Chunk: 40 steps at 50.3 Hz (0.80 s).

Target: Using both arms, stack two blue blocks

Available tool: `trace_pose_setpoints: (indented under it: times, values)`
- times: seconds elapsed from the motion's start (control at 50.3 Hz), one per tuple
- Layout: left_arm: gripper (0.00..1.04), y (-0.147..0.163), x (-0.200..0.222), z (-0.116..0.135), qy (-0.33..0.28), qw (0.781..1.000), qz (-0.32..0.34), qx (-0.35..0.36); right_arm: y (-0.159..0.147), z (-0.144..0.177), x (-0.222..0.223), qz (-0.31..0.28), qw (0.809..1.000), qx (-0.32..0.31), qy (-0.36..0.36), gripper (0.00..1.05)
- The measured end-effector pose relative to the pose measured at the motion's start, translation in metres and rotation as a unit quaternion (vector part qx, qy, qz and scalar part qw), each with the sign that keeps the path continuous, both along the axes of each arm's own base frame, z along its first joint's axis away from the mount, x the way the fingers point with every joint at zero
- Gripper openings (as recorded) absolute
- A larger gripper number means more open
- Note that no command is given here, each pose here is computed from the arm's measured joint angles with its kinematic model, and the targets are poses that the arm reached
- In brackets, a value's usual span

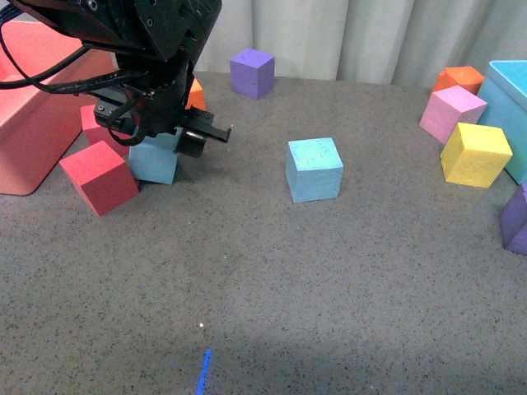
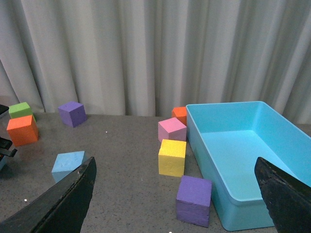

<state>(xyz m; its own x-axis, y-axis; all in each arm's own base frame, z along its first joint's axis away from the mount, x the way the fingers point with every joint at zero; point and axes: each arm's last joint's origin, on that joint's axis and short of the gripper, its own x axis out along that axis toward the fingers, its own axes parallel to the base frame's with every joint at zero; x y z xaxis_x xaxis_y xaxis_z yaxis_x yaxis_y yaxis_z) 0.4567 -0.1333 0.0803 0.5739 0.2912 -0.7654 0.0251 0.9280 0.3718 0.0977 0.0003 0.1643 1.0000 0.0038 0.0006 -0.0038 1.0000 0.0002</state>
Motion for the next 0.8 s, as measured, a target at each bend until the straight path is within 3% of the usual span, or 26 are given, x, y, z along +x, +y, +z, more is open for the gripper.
trace_pose_setpoints:
  times: [0.159, 0.378, 0.795]
  values:
    - [0.48, -0.009, -0.009, 0.011, -0.013, 1.0, -0.01, -0.012, 0.0, 0.0, 0.0, 0.0, 1.0, 0.0, 0.0, 0.95]
    - [0.47, -0.046, -0.032, 0.069, -0.05, 0.994, -0.014, -0.094, 0.0, 0.0, 0.0, 0.0, 1.0, 0.0, 0.0, 0.95]
    - [0.44, -0.117, -0.058, 0.084, -0.039, 0.992, -0.014, -0.121, 0.0, 0.0, 0.0, 0.0, 1.0, 0.0, 0.0, 0.95]
